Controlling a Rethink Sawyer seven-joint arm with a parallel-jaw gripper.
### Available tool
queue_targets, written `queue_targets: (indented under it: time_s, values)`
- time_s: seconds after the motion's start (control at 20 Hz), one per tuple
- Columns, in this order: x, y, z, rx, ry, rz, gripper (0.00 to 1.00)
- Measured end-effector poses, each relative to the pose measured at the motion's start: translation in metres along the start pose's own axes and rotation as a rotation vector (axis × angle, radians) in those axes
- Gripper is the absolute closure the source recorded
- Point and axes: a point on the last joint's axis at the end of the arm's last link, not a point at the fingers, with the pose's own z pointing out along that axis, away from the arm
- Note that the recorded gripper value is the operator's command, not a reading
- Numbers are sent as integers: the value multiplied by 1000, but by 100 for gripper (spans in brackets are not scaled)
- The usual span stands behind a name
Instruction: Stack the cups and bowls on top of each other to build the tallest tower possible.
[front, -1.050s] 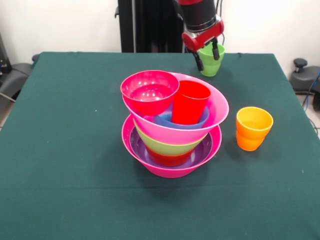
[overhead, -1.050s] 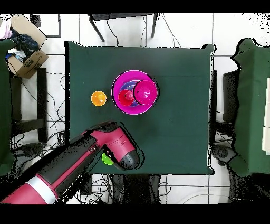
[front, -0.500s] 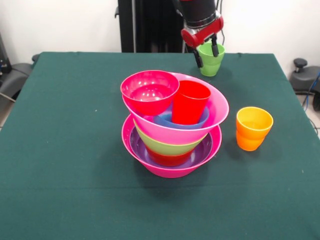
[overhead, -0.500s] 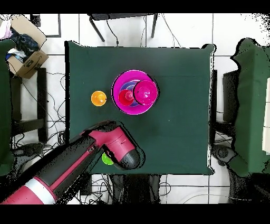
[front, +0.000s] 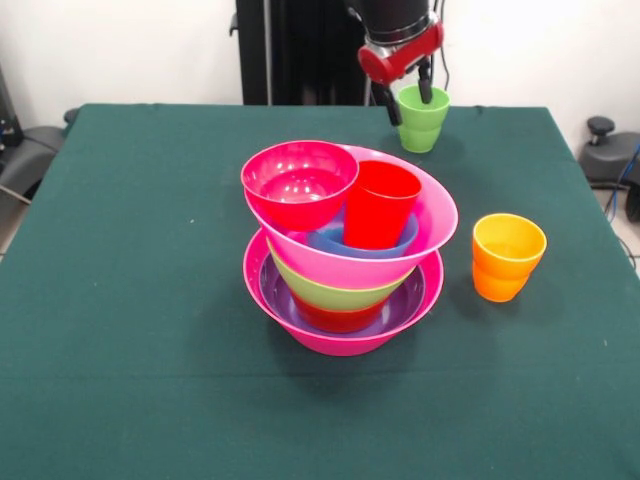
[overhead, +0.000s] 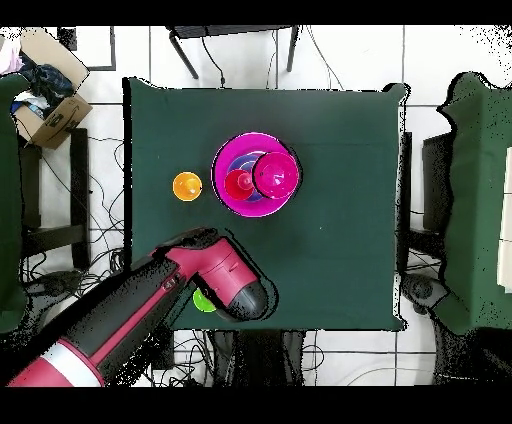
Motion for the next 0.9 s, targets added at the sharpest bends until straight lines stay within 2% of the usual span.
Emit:
queue_targets:
  time_s: [0.45, 0.9]
  values:
    - [11, 0, -8, 1, 30, 0, 0]
    - [17, 0, -6, 0, 44, 11, 0]
